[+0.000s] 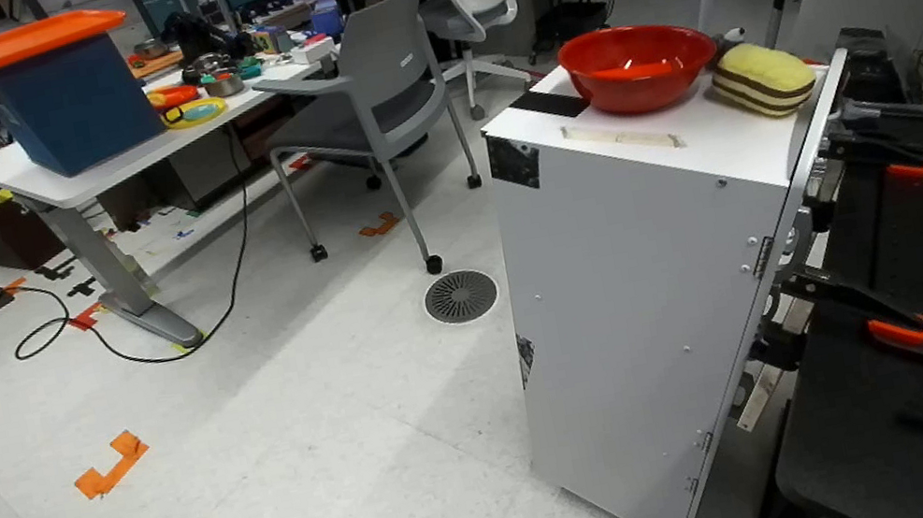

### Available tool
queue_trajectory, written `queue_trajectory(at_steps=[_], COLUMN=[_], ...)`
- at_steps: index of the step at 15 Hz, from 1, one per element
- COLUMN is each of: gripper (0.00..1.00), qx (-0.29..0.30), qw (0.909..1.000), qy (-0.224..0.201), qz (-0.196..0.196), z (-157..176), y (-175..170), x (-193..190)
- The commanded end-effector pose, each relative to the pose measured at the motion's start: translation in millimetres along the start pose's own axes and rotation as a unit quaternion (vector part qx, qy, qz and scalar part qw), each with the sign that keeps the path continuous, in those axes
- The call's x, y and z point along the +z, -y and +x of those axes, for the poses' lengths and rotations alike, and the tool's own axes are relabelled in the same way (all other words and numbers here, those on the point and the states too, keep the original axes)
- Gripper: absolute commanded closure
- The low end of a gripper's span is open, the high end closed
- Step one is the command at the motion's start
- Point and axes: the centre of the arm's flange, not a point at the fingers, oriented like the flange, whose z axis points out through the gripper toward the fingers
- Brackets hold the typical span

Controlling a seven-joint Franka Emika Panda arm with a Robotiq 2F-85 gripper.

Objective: Remove the yellow plushy from the red bowl and put it on top of the shelf

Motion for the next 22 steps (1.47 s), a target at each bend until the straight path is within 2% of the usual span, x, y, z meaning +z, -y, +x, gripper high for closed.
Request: queue_trajectory(at_steps=[1,22], gripper=[0.03,0.02], qx=[0.003,0.005], qw=[1.0000,1.0000], qy=[0.000,0.000], qz=[0.003,0.005], z=[0.2,0.4], y=[-0.2,-0.4], x=[-0.4,-1.0])
